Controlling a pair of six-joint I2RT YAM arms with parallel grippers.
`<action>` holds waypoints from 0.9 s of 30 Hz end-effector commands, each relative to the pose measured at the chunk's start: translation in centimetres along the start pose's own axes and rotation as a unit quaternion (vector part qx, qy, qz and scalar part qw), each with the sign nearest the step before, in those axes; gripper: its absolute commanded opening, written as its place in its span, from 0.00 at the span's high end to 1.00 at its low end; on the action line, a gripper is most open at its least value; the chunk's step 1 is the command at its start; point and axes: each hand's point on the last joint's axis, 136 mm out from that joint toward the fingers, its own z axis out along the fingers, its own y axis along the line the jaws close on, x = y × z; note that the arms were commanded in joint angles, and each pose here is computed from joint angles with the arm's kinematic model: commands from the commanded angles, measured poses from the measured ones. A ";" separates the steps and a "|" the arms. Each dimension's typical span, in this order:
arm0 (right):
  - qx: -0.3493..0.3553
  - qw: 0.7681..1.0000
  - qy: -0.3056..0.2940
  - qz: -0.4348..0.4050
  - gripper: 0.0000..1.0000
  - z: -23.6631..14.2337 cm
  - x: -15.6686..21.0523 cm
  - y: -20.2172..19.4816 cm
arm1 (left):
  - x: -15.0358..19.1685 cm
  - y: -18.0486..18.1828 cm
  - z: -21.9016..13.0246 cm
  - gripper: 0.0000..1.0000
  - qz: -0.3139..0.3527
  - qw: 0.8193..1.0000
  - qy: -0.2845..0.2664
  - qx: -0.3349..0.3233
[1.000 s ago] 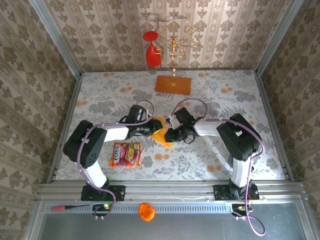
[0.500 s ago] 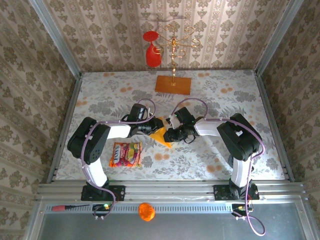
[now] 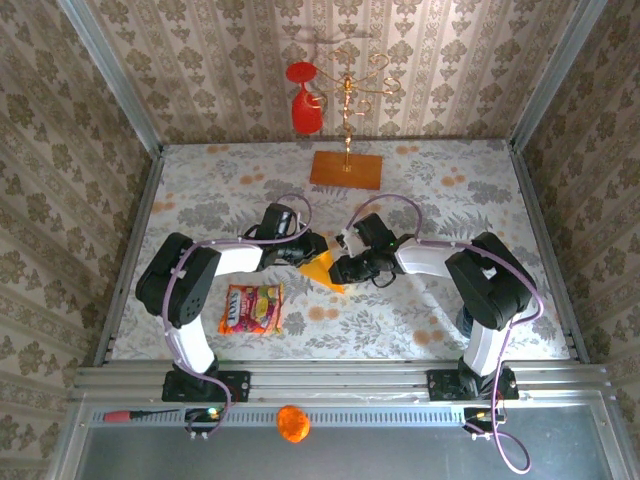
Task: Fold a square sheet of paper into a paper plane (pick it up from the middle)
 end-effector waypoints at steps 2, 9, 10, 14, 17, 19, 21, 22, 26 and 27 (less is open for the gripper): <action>0.035 0.999 0.004 -0.007 0.69 -0.3 0.4 -1.3 | -0.5 0.4 0.2 0.82 0.001 1.000 0.000 -0.008; 0.043 0.999 0.010 0.000 0.73 0.1 0.8 -1.9 | -0.5 0.4 0.3 0.82 0.002 1.000 0.002 -0.007; 0.044 0.999 0.012 0.002 0.74 0.2 0.9 -2.0 | -0.5 0.3 0.3 0.82 0.002 1.000 0.002 -0.007; 0.038 0.999 0.023 0.002 0.74 0.7 1.5 -2.2 | -0.5 0.3 0.4 0.82 0.003 1.000 0.003 -0.006; 0.033 0.999 0.026 0.003 0.72 0.9 1.8 -2.2 | -0.5 0.2 0.4 0.82 0.003 1.000 0.004 -0.006; 0.038 0.999 0.028 0.005 0.72 0.9 1.9 -2.5 | -0.6 0.2 0.4 0.82 0.004 1.000 0.003 -0.006; 0.045 0.998 0.031 0.007 0.75 1.0 2.1 -2.8 | -0.6 0.2 0.4 0.82 0.003 1.000 0.003 -0.006; 0.048 0.998 0.033 0.009 0.76 1.1 2.3 -3.0 | -0.6 0.2 0.4 0.82 0.004 1.000 0.004 -0.006; 0.048 0.998 0.038 0.010 0.77 1.2 2.7 -3.2 | -0.6 0.2 0.4 0.82 0.005 1.000 0.005 -0.007; 0.048 0.998 0.039 0.011 0.78 1.3 2.7 -3.2 | -0.7 0.1 0.5 0.82 0.006 1.000 0.005 -0.007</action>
